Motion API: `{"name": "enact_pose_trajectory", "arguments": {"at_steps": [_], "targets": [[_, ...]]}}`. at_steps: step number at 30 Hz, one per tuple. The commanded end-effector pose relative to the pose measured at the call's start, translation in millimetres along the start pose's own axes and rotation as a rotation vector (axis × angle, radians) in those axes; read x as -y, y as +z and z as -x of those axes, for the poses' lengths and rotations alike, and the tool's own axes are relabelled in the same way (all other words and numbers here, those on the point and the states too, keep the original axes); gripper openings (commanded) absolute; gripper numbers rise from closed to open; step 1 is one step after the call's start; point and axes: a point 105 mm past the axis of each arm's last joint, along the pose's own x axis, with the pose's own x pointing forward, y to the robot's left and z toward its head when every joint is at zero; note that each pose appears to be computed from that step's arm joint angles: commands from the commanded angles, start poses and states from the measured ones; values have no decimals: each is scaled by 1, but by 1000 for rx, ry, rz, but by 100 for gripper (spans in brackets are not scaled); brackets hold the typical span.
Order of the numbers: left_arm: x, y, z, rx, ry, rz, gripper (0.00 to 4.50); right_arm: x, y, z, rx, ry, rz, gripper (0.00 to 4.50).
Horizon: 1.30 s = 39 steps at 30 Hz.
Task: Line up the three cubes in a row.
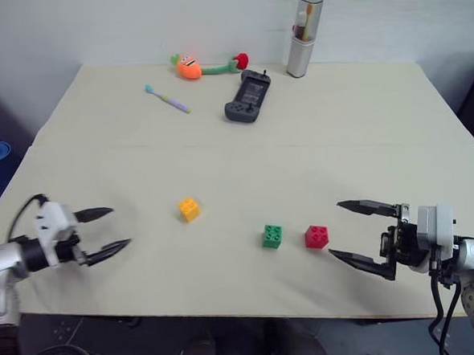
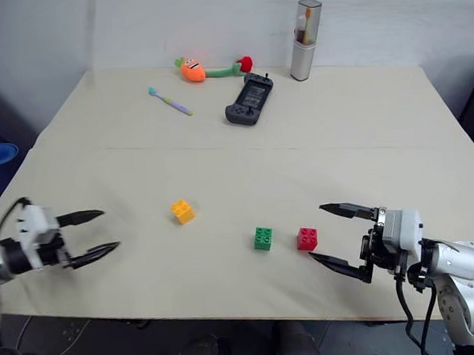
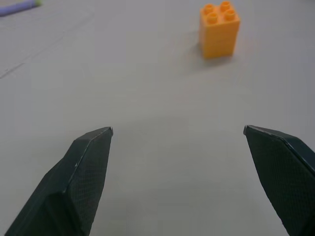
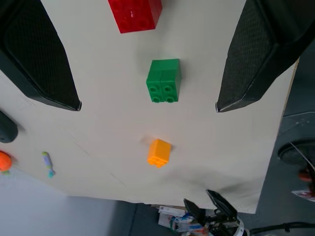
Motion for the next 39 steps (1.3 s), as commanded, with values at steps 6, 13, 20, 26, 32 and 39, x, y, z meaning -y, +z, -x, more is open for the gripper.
{"name": "enact_pose_trajectory", "arguments": {"at_steps": [6, 13, 20, 26, 32, 39], "targets": [[20, 38, -63, 169, -113, 90, 448, 1, 9, -5, 29, 7, 44, 450], [32, 51, -119, 194, -119, 153, 448, 3, 10, -4, 23, -22, 52, 450], [44, 36, -143, 139, -152, 145, 304, 1, 6, 1, 17, -47, 50, 450], [53, 45, -143, 174, -267, 88, 149, -3, 4, 9, 0, -71, 47, 450], [72, 57, -139, 189, -591, -138, 149, -5, 1, 13, -24, -56, 36, 450], [78, 58, -169, 146, -786, -238, 149, -5, 5, 11, -24, -39, 29, 450]]}}
